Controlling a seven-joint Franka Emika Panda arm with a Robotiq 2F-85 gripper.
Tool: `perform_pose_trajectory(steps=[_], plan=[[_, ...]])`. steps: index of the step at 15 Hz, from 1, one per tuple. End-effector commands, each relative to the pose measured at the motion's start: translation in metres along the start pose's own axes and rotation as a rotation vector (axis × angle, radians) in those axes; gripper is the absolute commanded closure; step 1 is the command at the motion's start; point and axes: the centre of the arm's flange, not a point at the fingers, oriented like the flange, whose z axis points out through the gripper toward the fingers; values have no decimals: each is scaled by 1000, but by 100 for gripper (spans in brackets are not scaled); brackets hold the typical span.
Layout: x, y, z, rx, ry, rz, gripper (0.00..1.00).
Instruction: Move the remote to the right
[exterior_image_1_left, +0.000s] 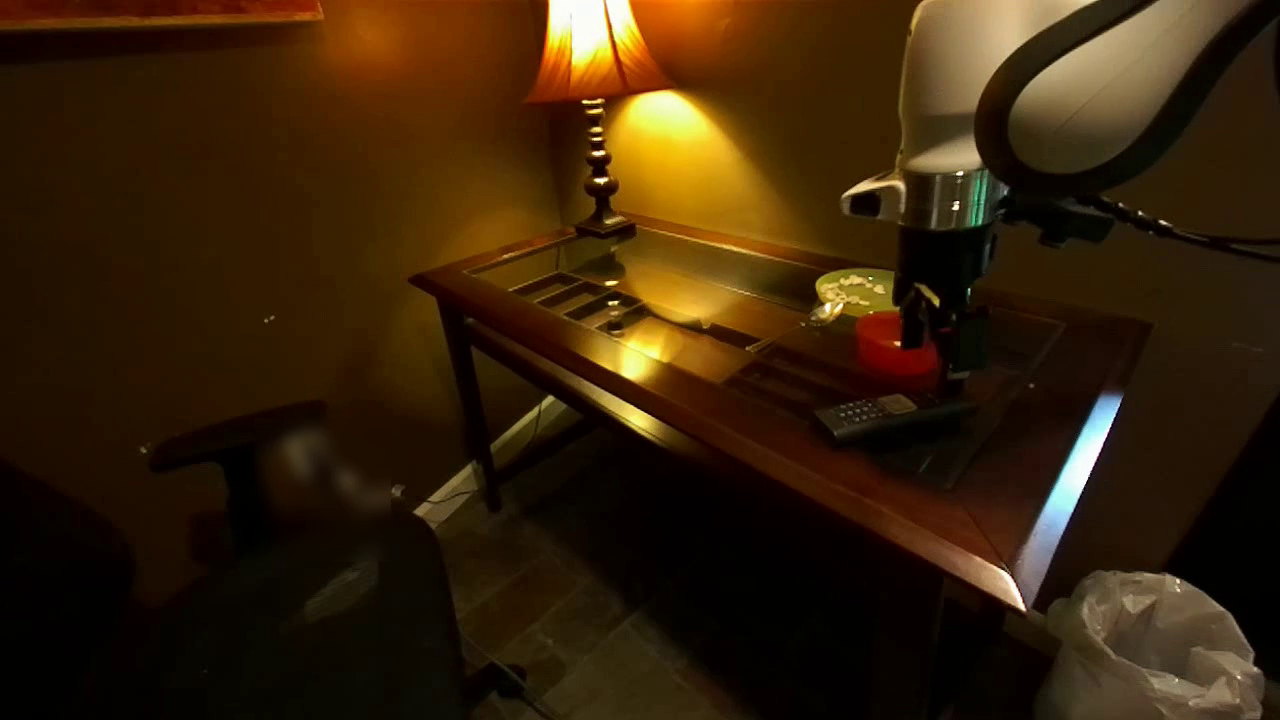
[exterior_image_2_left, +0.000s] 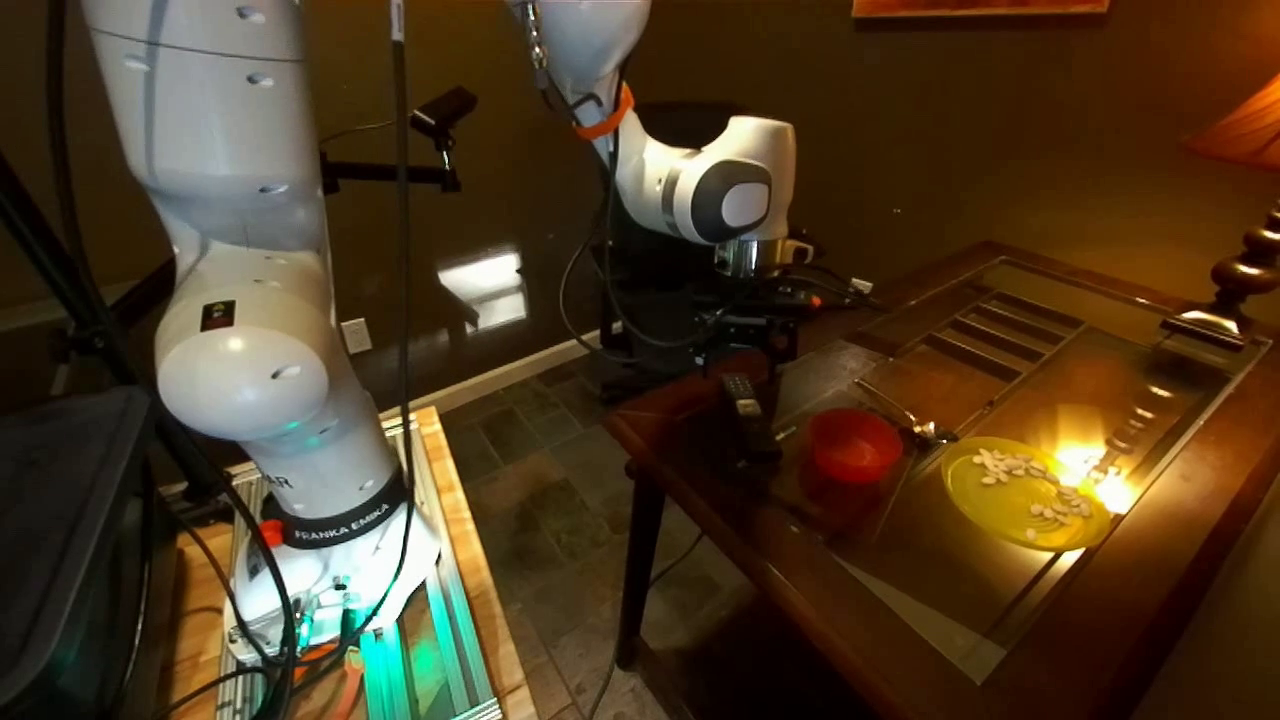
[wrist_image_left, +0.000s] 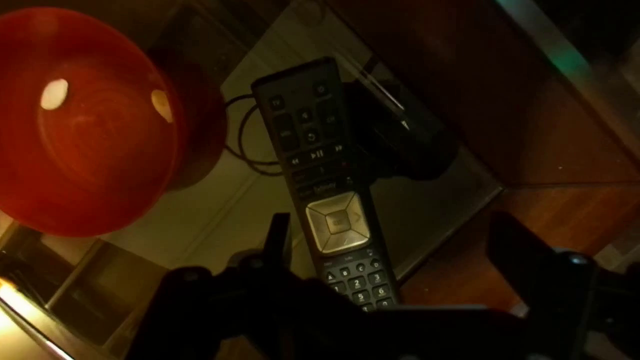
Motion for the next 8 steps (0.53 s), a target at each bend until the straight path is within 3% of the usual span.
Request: perform_pose_trajectory(steps=[1,8], plan=[[24,-2,30,-41,-4,-86,0],[42,-2,59,-86,28,-138,0]])
